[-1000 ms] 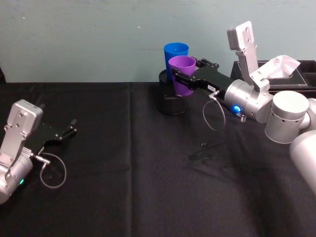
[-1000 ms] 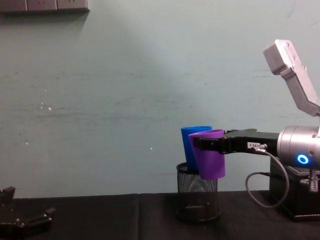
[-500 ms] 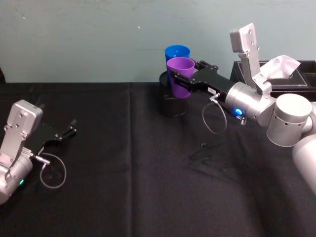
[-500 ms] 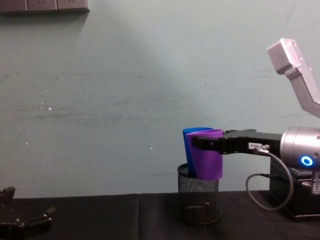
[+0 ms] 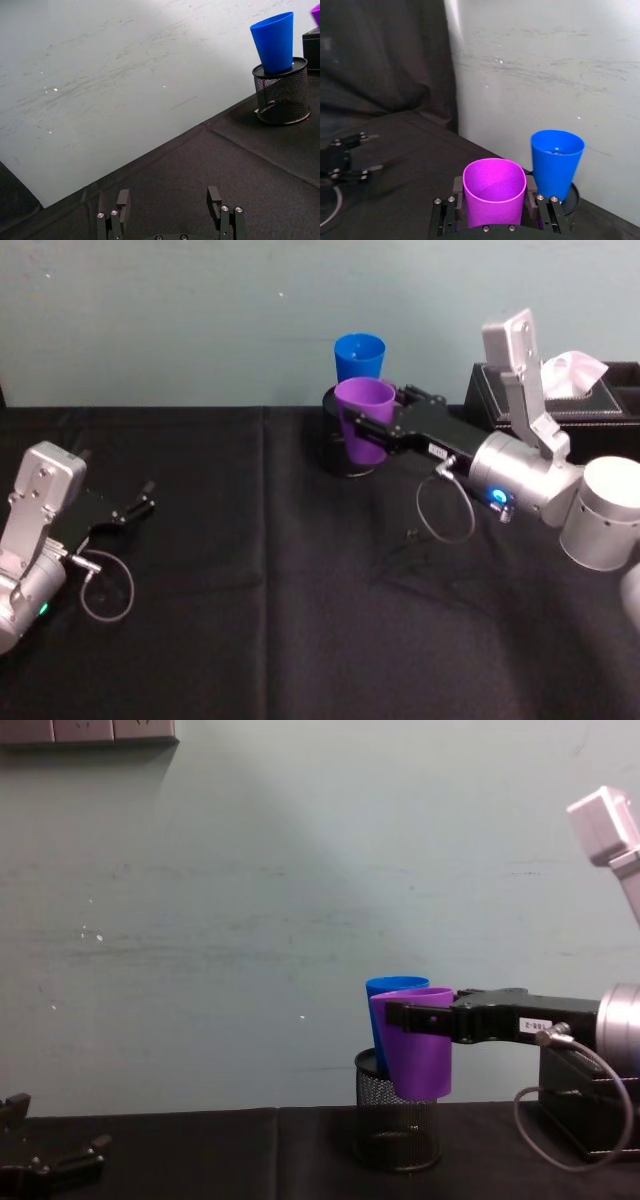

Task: Pick up one cup with a gripper and tap it against the other cup.

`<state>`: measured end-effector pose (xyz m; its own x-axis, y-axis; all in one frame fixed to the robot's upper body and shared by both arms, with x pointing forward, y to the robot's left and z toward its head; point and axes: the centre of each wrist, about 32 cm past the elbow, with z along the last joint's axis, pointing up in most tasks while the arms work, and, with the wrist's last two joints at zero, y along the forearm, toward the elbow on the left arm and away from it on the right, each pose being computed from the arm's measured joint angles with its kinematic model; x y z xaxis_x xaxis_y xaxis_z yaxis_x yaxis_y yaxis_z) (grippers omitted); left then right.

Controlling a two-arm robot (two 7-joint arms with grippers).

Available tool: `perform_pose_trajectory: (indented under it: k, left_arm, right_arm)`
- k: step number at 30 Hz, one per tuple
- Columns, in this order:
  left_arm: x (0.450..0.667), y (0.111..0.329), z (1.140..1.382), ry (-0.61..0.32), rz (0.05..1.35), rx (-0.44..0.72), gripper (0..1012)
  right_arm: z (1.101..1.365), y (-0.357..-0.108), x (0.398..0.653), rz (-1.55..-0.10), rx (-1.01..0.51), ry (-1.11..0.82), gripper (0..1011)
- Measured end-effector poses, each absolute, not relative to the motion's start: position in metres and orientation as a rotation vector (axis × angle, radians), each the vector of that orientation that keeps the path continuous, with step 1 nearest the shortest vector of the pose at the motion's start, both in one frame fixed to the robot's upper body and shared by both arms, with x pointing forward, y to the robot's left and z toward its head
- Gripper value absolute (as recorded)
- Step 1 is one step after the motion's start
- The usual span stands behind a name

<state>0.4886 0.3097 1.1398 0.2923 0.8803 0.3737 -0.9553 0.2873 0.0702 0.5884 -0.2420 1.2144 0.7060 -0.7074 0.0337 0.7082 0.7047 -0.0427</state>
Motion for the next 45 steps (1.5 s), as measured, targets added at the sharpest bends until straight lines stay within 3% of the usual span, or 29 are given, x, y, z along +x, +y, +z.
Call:
perform_pose_trajectory:
  k: [18,29,45]
  left_arm:
    - [0.489,0.310,1.140,-0.285,1.248,0.304,1000]
    - [0.489,0.310,1.140,-0.285,1.248,0.304,1000]
    - [0.489,0.310,1.140,-0.285,1.248,0.304,1000]
  right_arm:
    - [1.195,-0.269,0.541,-0.674,0.003,-0.052,719]
    - [1.163,-0.289,0.545,-0.563,0.006,-0.061,719]
    - [1.140,-0.297,0.556,-0.517,-0.039,-0.013,719]
